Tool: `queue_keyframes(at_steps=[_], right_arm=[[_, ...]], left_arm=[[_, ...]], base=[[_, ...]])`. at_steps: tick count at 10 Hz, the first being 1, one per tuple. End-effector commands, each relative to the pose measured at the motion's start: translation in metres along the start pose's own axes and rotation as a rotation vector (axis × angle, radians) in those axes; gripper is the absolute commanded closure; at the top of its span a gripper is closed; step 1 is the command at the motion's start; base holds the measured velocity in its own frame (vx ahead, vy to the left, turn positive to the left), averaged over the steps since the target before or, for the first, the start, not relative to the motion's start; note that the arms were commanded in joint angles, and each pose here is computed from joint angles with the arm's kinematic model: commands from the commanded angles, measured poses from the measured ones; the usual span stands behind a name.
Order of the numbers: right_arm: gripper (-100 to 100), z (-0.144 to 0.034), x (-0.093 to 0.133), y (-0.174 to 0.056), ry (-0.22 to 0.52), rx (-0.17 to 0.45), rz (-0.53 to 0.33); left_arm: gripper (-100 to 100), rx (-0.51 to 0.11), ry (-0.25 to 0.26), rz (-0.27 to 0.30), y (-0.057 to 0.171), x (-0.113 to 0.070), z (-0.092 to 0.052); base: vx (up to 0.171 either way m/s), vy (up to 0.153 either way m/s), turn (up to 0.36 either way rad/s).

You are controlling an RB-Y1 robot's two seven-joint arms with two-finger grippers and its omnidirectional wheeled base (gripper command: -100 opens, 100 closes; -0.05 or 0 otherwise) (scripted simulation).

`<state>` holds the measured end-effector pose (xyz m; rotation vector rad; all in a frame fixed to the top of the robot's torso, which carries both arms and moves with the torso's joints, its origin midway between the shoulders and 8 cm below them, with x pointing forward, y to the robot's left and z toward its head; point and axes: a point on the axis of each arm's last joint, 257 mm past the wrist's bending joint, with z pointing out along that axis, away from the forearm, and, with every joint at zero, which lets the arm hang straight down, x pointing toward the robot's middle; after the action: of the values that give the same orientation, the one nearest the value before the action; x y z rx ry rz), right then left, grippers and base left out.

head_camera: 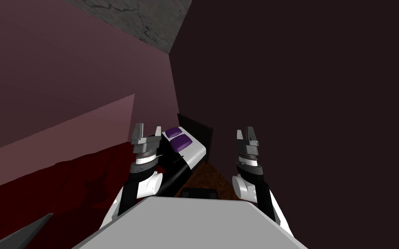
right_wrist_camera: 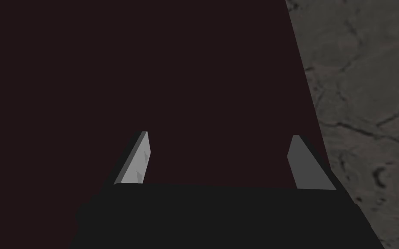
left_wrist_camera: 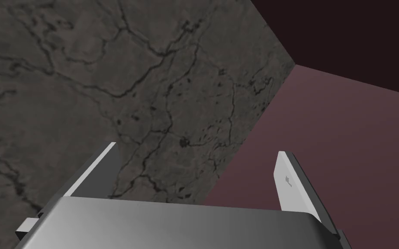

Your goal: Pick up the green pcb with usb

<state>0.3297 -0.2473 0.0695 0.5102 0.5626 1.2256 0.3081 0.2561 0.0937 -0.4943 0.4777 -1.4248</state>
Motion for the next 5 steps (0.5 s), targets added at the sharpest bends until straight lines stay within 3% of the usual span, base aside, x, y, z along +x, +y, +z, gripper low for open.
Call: queue_keyframes(at_steps=[1, 5], right_arm=[[0, 0.000, 0.000, 0.000, 0.000, 0.000, 0.000], [0, 0.000, 0.000, 0.000, 0.000, 0.000, 0.000]], left_arm=[[-100, -0.019, 0.032, 0.005, 0.008, 0.004, -0.002], [-100, -0.117, 0.108, 0.022, 0.051, 0.009, -0.013]], base=[[0.010, -0.002, 0.007], [0.033, -0.012, 0.020]])
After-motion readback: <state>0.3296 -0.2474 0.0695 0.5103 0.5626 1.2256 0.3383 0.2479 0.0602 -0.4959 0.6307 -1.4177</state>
